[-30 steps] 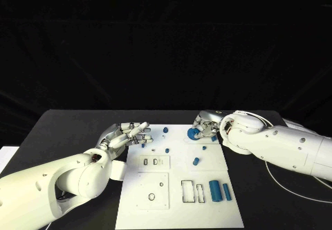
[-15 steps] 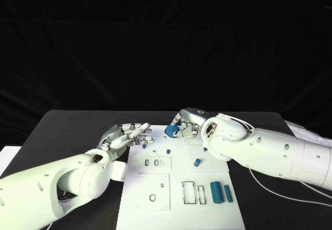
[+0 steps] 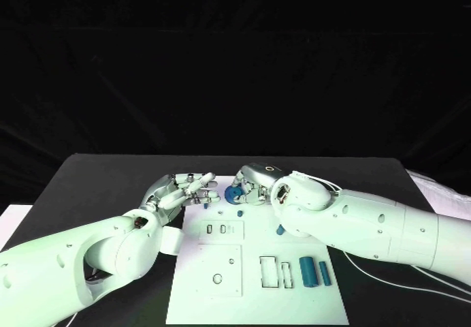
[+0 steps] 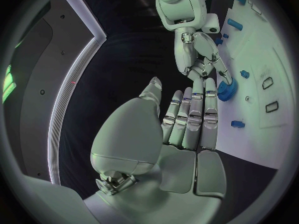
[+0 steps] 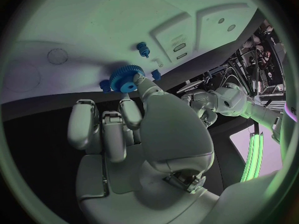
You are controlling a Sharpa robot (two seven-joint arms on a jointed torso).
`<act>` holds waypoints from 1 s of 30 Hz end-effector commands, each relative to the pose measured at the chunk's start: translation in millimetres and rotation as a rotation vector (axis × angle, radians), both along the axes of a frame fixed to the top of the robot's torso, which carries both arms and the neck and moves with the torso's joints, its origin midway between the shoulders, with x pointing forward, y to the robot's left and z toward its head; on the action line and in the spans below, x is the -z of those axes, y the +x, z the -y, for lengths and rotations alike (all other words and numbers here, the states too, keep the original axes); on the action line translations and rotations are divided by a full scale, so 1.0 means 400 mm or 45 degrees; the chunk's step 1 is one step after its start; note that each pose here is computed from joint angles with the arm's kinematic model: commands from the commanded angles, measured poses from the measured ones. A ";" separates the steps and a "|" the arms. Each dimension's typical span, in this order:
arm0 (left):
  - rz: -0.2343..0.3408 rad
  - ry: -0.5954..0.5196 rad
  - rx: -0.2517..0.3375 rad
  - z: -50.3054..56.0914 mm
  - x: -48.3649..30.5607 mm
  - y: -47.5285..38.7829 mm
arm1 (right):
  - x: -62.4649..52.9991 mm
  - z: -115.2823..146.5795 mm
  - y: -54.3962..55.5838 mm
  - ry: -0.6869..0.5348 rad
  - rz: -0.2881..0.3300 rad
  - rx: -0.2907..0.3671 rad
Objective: Assemble the parts on the task board
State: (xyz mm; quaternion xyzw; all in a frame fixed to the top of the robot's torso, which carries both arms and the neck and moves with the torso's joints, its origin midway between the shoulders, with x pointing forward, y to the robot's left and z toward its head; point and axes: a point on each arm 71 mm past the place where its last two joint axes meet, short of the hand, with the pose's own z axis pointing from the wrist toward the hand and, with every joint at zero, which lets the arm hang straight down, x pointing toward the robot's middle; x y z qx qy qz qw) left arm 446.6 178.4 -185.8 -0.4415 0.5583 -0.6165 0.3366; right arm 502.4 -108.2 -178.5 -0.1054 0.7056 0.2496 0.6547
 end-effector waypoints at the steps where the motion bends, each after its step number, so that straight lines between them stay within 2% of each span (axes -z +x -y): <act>1: 0.005 -0.016 0.025 0.006 -0.004 -0.002 | 0.010 -0.005 0.000 -0.055 -0.003 -0.003; 13: 0.000 -0.016 0.029 0.006 -0.003 -0.002 | 0.012 -0.004 0.009 -0.034 0.050 0.040; 30: -0.005 -0.015 0.033 0.006 -0.002 -0.002 | 0.017 0.000 0.013 -0.037 0.041 0.058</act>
